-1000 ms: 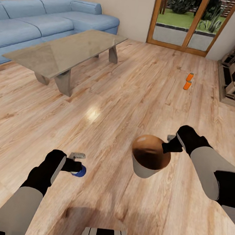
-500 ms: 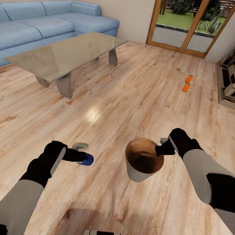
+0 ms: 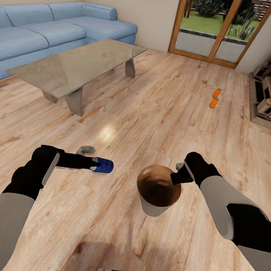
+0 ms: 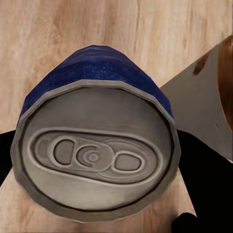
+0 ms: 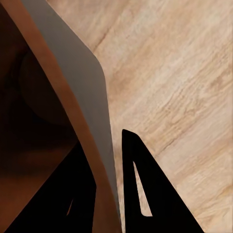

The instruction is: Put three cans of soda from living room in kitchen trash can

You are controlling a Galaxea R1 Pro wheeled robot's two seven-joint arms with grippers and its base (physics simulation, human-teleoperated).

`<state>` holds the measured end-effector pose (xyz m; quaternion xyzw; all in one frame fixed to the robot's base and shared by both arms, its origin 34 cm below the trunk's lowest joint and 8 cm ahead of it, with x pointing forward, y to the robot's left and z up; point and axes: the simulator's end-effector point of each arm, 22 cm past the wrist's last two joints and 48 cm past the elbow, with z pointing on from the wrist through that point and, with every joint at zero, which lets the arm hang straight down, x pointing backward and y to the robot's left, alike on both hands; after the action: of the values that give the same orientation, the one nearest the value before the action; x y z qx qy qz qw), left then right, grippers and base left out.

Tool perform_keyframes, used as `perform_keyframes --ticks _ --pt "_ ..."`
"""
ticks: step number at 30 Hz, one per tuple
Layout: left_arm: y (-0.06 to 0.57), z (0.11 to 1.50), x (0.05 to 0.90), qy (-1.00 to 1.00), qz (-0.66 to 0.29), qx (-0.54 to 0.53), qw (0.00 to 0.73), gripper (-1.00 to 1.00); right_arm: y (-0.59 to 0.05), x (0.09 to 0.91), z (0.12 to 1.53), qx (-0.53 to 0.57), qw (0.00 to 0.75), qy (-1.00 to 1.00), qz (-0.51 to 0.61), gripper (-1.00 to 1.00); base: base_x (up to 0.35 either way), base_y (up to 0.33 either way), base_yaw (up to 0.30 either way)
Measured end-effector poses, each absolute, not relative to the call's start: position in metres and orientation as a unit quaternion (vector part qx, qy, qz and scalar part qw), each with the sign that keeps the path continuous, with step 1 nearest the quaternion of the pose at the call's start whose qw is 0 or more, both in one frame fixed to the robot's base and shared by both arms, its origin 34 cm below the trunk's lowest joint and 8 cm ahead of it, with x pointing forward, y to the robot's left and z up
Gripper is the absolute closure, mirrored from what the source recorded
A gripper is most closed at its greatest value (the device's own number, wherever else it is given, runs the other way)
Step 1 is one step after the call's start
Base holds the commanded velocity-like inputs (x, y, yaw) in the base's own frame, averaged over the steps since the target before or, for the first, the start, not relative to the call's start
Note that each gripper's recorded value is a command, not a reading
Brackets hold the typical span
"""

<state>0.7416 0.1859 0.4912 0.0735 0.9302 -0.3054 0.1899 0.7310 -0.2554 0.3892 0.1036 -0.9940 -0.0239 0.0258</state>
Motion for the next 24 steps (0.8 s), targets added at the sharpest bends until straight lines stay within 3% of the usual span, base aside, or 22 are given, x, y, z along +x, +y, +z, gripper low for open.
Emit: perform_keyframes --ticks 11,24 --pt "0.120 0.570 0.755 0.880 -0.422 0.146 0.163 1.00 -0.219 0.730 0.407 0.122 0.026 -0.992 -0.024 1.00 0.000 0.000 0.000" --pt "0.089 0.607 0.753 0.869 -0.430 0.195 0.148 1.00 -0.207 0.738 0.435 0.131 0.020 -0.991 -0.005 1.00 0.000 0.000 0.000"
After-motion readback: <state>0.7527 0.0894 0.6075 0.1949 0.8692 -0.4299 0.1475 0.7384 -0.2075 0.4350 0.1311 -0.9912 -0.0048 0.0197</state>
